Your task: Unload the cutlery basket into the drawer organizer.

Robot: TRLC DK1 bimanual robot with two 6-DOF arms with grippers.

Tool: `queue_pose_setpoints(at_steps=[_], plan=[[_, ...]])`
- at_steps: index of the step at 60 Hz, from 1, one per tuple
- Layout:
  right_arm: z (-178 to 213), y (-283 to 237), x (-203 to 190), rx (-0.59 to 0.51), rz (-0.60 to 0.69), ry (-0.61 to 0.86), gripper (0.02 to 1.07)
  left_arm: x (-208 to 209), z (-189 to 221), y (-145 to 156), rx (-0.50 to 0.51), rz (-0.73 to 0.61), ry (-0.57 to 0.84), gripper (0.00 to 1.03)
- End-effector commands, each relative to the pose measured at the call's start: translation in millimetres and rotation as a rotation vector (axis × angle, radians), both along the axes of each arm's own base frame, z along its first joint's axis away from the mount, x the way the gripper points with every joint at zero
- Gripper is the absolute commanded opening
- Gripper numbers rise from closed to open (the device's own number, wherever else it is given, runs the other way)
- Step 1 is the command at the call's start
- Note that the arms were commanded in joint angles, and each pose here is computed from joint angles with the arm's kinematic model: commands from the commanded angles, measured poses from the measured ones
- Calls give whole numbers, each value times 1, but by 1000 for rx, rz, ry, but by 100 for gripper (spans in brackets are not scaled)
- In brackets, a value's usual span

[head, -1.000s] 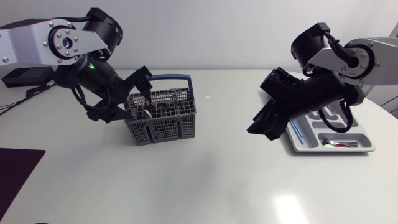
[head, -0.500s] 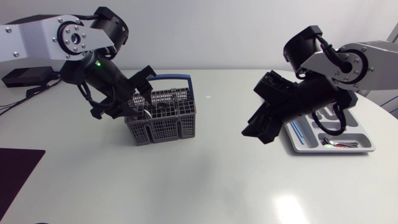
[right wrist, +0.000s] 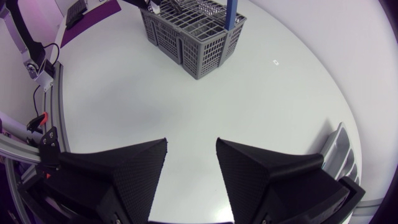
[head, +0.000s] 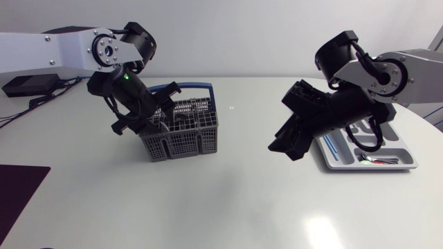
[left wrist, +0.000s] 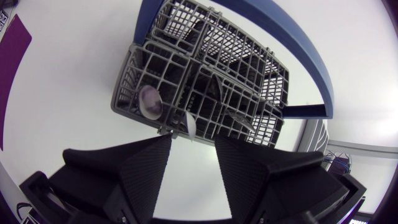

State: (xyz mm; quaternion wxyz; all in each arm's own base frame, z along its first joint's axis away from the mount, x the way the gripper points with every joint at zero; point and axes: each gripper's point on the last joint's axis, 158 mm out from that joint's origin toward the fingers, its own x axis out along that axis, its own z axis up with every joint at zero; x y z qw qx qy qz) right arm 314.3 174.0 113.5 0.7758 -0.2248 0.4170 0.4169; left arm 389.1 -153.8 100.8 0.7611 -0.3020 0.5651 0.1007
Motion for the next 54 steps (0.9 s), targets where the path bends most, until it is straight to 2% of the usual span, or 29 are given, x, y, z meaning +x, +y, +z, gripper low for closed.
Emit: queue_pose_setpoints(at_steps=[1,11,14,22,38,45,54], plan=[[-10,-1,-6,-4,-12,28,61,7,-3,1,-2,38,11,51],[-14,0,-8,-6,-8,37,61,12,-6,5,1,52,11,51],[-15,1,-8,-5,-6,36,61,14,-6,6,8,55,5,46],[-15,1,-9,-5,-5,36,61,19,-7,11,22,63,-10,42],[-16,2,-9,-5,-3,38,61,22,-13,14,28,66,-1,42],[-16,1,-10,-7,-4,37,61,23,-12,13,26,63,-5,33],[-16,2,-10,-11,-3,36,61,24,-10,13,22,60,-7,33]])
